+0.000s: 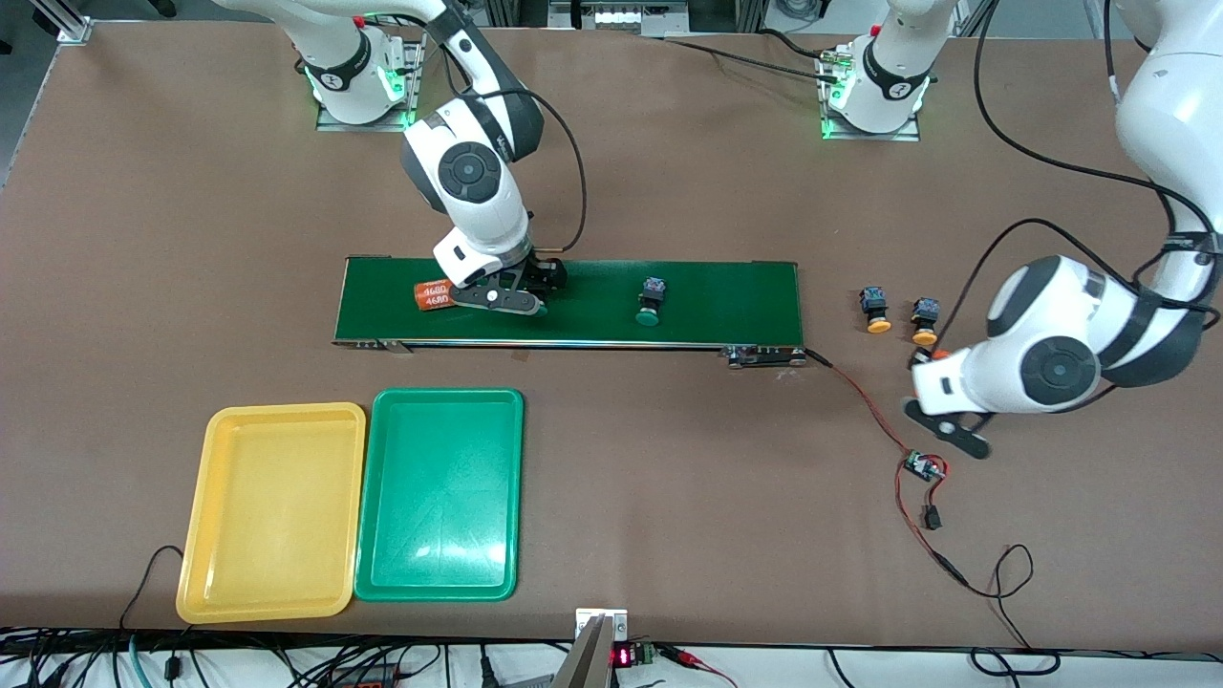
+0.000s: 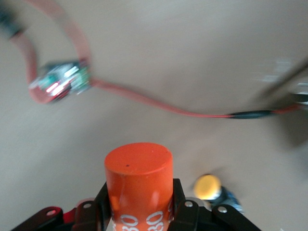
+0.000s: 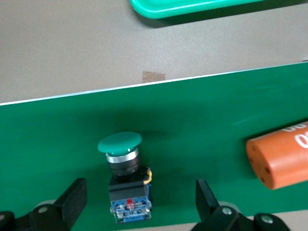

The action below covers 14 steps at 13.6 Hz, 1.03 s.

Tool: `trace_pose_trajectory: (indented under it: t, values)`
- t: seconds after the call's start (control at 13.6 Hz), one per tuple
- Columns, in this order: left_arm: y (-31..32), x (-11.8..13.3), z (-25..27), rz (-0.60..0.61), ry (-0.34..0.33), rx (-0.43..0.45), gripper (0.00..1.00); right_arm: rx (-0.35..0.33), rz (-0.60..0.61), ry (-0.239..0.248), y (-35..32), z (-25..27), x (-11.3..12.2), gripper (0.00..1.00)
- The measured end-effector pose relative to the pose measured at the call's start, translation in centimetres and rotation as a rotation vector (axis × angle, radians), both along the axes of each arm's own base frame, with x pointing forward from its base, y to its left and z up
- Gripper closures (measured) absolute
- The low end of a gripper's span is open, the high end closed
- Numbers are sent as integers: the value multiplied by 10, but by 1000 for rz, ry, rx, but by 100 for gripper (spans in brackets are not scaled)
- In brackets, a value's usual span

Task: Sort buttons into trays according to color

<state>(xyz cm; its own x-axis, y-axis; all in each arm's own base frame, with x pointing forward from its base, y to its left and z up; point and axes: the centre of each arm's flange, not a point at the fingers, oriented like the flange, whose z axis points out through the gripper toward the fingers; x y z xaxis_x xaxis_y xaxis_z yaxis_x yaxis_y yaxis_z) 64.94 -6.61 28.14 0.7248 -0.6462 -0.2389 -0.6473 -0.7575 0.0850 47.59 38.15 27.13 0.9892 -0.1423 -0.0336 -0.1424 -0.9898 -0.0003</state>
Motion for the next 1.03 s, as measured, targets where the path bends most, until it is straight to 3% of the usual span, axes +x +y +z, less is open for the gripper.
trace_pose_trajectory:
  t: [0.22, 0.37, 0.44, 0.59, 0.66, 0.81, 1.03]
  values:
    - [-52, -14, -6, -232, 68, -120, 50, -8, 1, 10, 0, -8, 0, 8]
    - [-86, -26, -14, -347, 97, -158, 50, -18, 3, 20, -1, -18, -1, 29]
    - [-103, -32, -17, -383, 107, -176, 50, -22, 5, 25, -1, -24, -1, 29]
    - [-140, -47, -22, -448, 108, -201, 50, -32, 21, 37, -1, -36, -2, 47]
    - [-157, -56, -24, -478, 105, -210, 50, -35, 26, 37, -2, -37, -2, 47]
    - [-187, -75, -30, -533, 110, -221, 50, -27, 27, 25, -3, -29, 4, 59]
    - [-217, -93, -30, -589, 108, -235, 50, -26, 21, 29, -28, 14, 30, 59]
